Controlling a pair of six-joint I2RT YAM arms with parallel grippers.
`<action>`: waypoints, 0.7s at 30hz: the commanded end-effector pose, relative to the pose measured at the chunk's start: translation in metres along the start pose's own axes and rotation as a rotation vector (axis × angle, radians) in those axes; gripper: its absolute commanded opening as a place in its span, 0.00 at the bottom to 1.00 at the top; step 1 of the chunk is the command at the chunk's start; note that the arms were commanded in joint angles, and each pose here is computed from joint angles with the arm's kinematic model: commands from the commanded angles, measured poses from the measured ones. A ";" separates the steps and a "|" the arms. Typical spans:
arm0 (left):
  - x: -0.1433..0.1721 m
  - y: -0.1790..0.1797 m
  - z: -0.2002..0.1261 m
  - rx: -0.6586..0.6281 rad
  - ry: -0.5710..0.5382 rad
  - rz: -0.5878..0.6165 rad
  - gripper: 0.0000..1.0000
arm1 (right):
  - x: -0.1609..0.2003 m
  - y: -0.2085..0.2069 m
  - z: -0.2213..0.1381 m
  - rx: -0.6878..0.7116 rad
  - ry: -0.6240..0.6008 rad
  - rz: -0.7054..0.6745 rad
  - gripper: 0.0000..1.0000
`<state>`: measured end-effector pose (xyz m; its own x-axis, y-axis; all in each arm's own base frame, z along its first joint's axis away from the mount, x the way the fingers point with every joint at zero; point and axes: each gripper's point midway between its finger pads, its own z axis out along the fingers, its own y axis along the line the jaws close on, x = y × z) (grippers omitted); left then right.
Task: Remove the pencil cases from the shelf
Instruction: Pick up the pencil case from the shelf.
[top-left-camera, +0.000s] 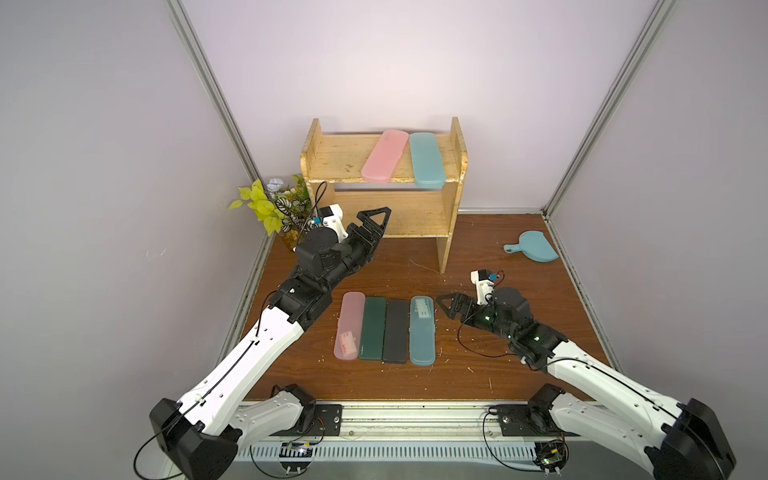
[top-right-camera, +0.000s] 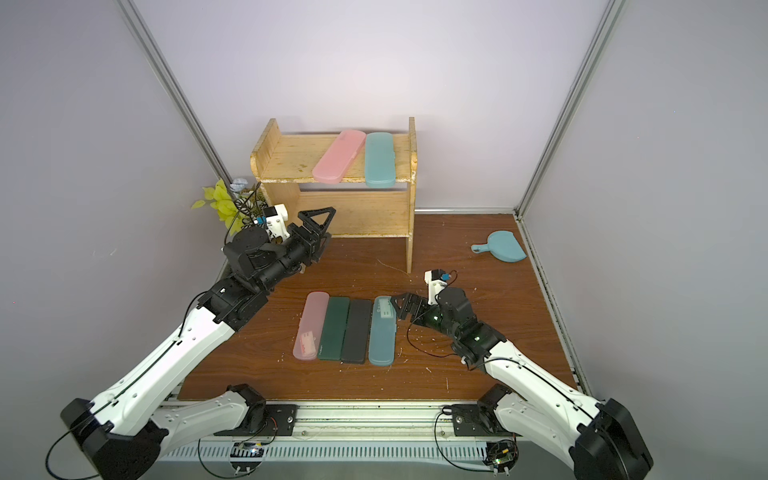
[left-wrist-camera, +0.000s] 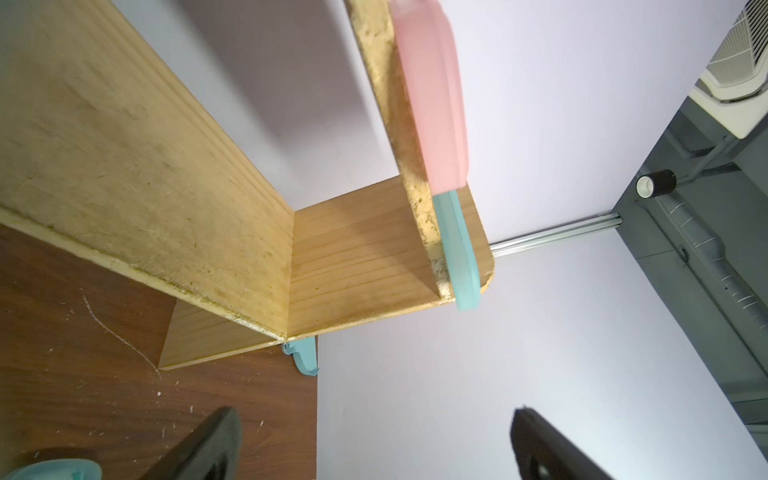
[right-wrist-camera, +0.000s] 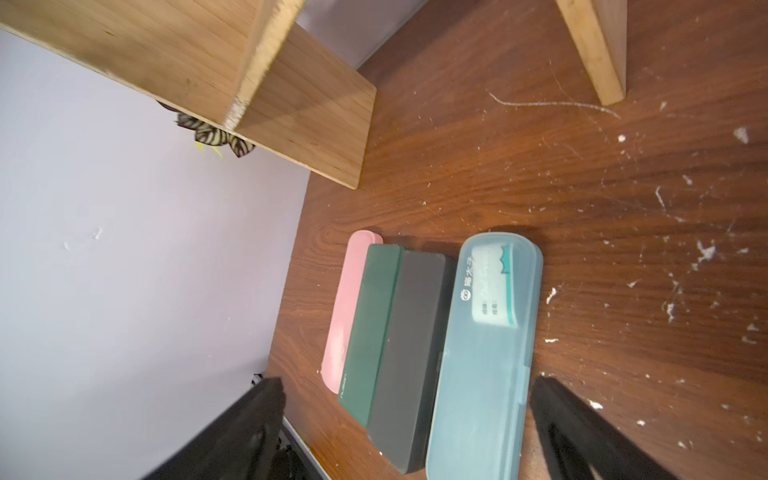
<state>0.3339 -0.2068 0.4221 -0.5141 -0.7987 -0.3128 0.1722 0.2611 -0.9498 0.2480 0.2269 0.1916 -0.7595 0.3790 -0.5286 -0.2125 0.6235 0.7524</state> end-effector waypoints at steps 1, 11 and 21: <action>-0.028 -0.032 0.000 0.085 -0.107 -0.011 0.92 | -0.020 0.017 -0.011 -0.012 -0.061 -0.050 0.99; -0.050 -0.055 0.018 0.145 -0.179 -0.030 0.76 | -0.037 0.026 -0.027 -0.014 -0.138 -0.069 0.95; -0.073 -0.052 0.028 0.142 -0.246 -0.095 0.65 | -0.045 0.027 -0.031 -0.020 -0.185 -0.063 0.90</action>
<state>0.3834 -0.1870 0.4742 -0.3504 -0.9115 -0.2153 0.2149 0.1455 -0.9657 0.2528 0.2092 0.2275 -0.6694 0.4301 -0.6057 -0.2399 0.6465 0.7242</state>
